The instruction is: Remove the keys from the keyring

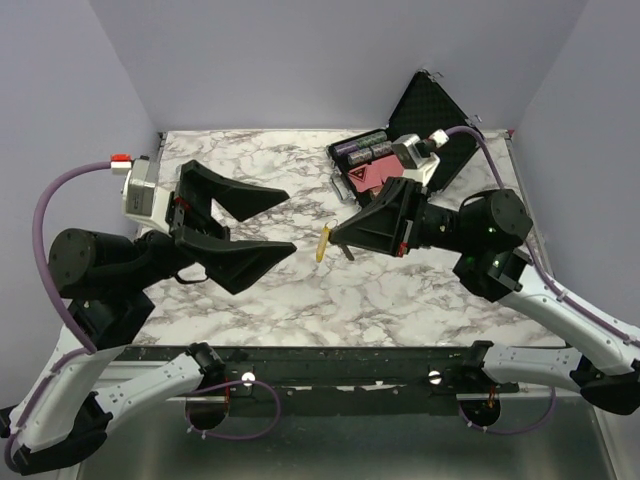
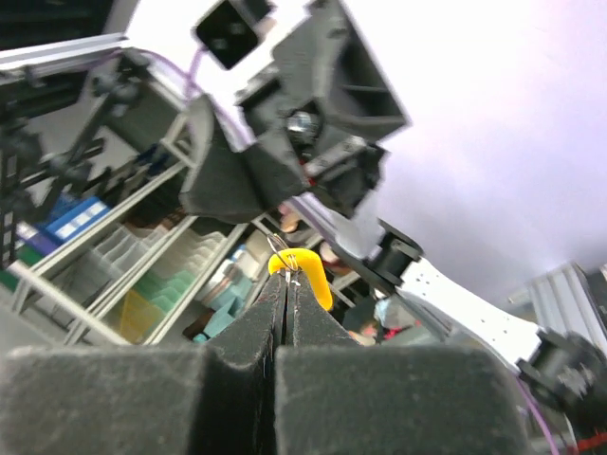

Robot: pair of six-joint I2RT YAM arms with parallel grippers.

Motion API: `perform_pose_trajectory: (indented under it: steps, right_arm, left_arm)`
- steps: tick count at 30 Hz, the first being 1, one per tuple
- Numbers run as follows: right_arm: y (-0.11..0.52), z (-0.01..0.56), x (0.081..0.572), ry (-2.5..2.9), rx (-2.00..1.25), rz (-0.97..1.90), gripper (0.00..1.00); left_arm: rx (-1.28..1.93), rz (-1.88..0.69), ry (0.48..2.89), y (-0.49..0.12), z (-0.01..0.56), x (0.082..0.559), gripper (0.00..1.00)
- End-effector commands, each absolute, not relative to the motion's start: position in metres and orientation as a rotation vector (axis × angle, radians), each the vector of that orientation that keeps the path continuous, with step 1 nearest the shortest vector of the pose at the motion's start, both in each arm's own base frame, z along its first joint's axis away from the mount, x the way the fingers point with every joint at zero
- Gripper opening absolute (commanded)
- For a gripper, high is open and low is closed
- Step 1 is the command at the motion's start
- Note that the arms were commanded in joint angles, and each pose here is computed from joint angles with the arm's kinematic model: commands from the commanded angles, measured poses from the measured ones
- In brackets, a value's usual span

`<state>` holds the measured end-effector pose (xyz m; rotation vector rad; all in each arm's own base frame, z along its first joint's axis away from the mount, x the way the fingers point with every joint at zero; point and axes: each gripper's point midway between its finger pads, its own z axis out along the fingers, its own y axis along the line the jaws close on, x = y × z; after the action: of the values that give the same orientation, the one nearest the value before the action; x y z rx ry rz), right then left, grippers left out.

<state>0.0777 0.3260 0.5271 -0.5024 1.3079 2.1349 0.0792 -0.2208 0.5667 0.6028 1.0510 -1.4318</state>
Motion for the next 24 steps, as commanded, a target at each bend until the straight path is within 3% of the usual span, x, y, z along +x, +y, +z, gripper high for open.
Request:
perform_pose_trajectory:
  steps: [1, 9, 17, 24]
  right_arm:
    - [0.337, 0.467, 0.099, 1.707, -0.449, 1.874, 0.01]
    - [0.328, 0.432, 0.099, 1.926, -0.501, 1.686, 0.01]
    - [0.321, 0.431, 0.085, 1.95, -0.615, 1.675, 0.01]
    - [0.313, 0.438, 0.071, 1.934, -0.705, 1.684, 0.01]
  left_arm:
    - [0.629, -1.323, 1.147, -0.207, 0.555, 0.078, 0.98]
    - [0.761, -1.234, 1.385, -0.212, 0.509, 0.08, 0.87]
    - [0.867, -1.286, 1.565, -0.232, 0.466, 0.081, 0.75]
    - [0.919, -1.333, 1.584, -0.239, 0.461, 0.076, 0.74]
